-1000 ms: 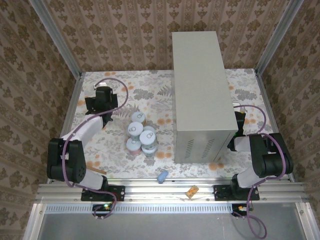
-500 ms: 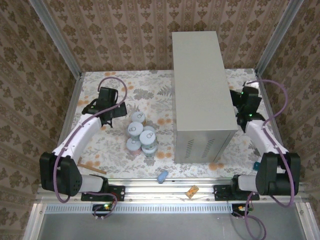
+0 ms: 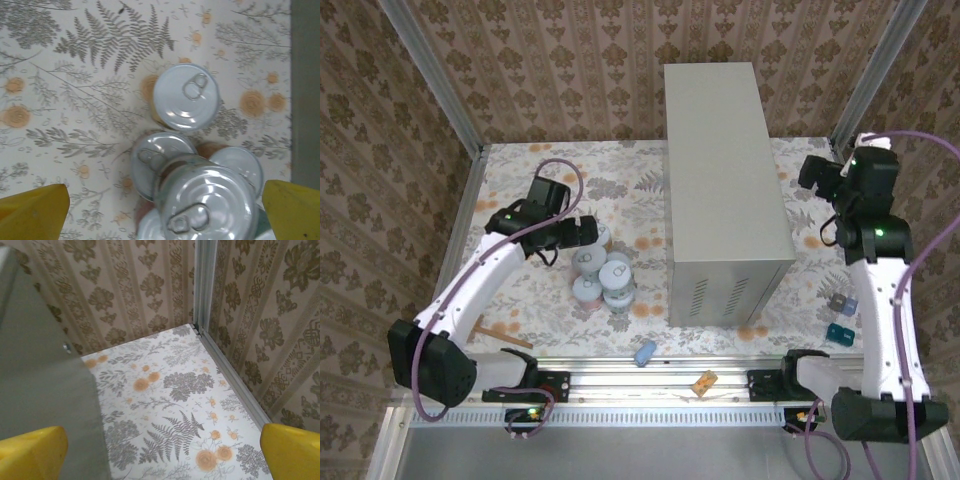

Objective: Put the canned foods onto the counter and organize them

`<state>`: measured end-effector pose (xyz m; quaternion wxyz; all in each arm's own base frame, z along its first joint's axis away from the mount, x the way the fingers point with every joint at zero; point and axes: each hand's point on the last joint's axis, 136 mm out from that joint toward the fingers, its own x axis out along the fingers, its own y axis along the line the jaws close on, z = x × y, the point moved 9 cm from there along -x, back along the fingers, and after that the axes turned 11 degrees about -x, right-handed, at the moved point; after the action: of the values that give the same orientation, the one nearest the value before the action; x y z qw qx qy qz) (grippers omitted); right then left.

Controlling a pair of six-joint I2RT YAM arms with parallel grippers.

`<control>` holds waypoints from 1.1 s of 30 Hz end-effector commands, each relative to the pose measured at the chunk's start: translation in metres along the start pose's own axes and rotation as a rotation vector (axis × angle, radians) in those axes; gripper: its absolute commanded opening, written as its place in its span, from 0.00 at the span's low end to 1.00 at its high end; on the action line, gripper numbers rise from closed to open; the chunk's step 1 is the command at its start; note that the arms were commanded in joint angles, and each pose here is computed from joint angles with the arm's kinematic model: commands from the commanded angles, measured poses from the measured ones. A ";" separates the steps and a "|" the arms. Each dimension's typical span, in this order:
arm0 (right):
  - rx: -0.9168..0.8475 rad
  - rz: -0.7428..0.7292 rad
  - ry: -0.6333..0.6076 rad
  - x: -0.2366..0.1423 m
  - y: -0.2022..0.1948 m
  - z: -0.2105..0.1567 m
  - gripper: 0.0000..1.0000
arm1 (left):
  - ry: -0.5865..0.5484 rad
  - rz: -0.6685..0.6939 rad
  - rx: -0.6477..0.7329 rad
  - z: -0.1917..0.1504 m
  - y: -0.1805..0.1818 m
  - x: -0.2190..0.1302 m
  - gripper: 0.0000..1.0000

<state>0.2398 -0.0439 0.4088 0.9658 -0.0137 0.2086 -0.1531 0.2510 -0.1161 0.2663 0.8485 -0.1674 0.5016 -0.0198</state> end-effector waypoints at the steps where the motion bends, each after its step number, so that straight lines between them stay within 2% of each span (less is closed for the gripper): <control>1: -0.046 0.102 0.042 -0.040 0.002 -0.004 1.00 | 0.073 -0.018 -0.025 -0.008 -0.014 -0.001 1.00; 5: -0.079 0.252 0.020 -0.074 0.008 0.006 1.00 | 0.099 0.027 -0.021 -0.013 -0.023 0.009 1.00; 10: -0.135 0.596 -0.006 -0.118 0.033 0.018 1.00 | 0.134 0.110 -0.040 -0.016 -0.026 0.020 1.00; 19: -0.286 1.059 -0.078 -0.178 0.070 0.018 1.00 | 0.171 0.192 -0.045 -0.023 -0.030 0.037 1.00; 26: -0.392 1.255 -0.073 -0.188 0.100 0.004 1.00 | 0.189 0.214 -0.117 -0.031 -0.026 0.047 1.00; 33: -0.575 1.312 -0.038 -0.190 0.142 -0.010 1.00 | 0.206 0.224 -0.156 -0.036 -0.024 0.058 1.00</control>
<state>0.1058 0.1373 0.4684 0.8213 -0.1066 0.1903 0.5272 0.2527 -0.1584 0.2172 0.7830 -0.1639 0.5947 0.0794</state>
